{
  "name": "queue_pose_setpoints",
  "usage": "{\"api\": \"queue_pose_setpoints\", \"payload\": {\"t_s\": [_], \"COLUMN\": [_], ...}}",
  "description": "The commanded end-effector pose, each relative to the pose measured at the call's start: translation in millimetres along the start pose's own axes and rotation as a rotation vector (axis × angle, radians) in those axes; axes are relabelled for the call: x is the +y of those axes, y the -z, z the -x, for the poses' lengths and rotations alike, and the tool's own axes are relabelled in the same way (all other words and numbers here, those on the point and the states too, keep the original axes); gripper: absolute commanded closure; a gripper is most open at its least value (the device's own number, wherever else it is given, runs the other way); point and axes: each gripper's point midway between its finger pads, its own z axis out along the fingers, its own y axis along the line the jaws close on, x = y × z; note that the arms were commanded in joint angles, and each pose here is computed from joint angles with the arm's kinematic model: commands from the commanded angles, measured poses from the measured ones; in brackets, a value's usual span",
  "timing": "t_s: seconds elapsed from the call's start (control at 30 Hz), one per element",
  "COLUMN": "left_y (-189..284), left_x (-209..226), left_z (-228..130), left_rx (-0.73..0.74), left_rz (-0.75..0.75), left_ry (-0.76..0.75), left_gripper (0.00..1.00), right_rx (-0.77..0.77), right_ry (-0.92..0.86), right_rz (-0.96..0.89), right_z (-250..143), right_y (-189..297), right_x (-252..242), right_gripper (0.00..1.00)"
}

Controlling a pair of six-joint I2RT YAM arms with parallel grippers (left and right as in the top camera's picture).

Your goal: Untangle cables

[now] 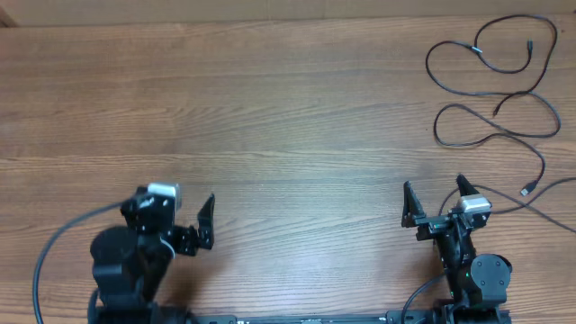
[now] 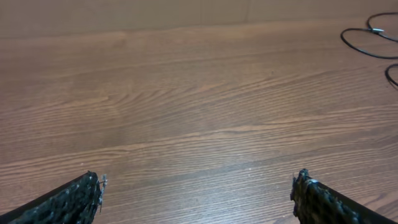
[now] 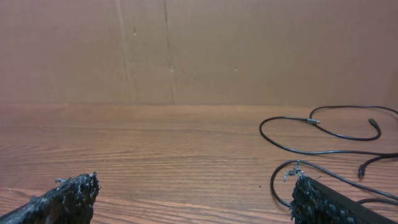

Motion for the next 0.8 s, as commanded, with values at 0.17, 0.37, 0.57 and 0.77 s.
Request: {"api": "queue_pose_setpoints", "payload": {"t_s": [0.17,0.37,0.57,0.77], "left_y": [3,1,3,1], "left_x": [0,1,2,2], "left_z": [-5,-3,1,3], "left_rx": [-0.096,-0.173,-0.290,-0.364], "left_rz": [0.007,0.011,0.017,0.015], "left_ry": [-0.022,-0.032,-0.040,-0.031], "left_gripper": [0.00,0.00,0.00,0.00], "right_rx": [-0.004,-0.004,-0.004,-0.004], "right_ry": [0.005,0.005,0.005,0.005], "right_rz": [-0.007,-0.007,-0.007,-0.007], "right_z": [-2,-2,-2,-2], "right_y": [0,0,0,0], "right_x": [-1,-1,-1,-1], "right_gripper": [0.00,0.00,0.00,0.00]}}
